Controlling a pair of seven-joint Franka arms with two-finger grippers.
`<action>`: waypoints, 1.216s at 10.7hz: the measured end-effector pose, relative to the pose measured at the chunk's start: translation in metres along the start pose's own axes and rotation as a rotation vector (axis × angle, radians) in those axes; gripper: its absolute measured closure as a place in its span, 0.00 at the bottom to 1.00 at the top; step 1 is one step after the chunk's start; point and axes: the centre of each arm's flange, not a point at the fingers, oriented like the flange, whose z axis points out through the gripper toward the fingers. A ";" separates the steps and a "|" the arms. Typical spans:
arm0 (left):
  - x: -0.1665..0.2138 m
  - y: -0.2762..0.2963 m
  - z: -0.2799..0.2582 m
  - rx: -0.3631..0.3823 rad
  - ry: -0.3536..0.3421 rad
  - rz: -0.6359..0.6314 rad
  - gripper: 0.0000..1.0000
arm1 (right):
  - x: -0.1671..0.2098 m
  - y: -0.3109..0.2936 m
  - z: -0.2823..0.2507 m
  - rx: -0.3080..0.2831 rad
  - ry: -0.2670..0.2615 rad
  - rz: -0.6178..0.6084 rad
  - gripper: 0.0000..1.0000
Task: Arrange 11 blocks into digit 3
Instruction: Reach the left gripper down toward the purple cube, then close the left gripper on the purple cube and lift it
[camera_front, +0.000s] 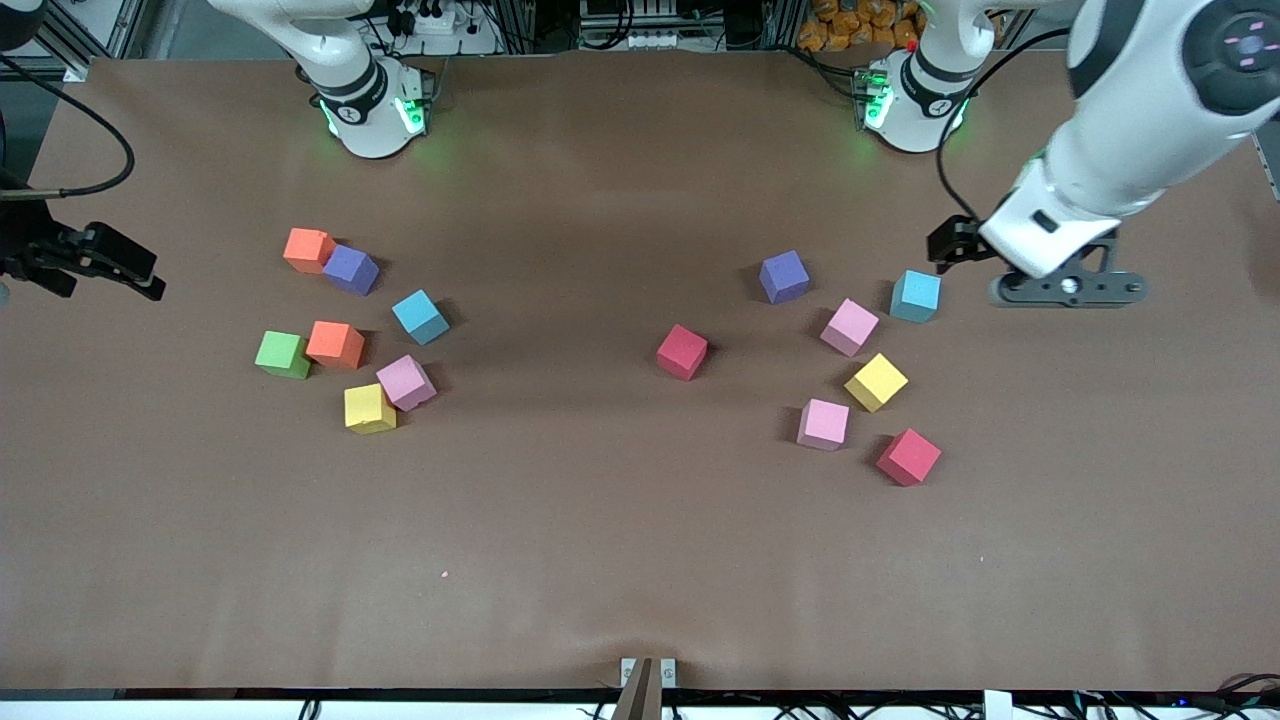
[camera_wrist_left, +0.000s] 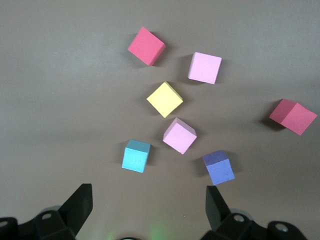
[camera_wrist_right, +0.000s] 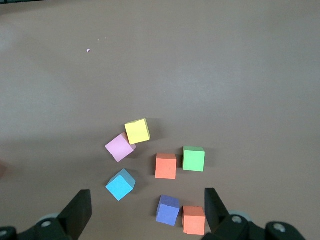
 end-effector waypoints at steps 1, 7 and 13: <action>-0.003 0.012 0.012 0.005 -0.010 0.003 0.00 | 0.001 0.000 0.002 0.000 -0.004 0.000 0.00; -0.026 0.072 0.084 0.036 -0.057 -0.017 0.00 | 0.003 0.005 0.005 -0.001 -0.008 0.010 0.00; -0.054 0.104 0.169 0.047 -0.054 -0.038 0.00 | 0.002 0.004 0.005 0.000 -0.012 0.008 0.00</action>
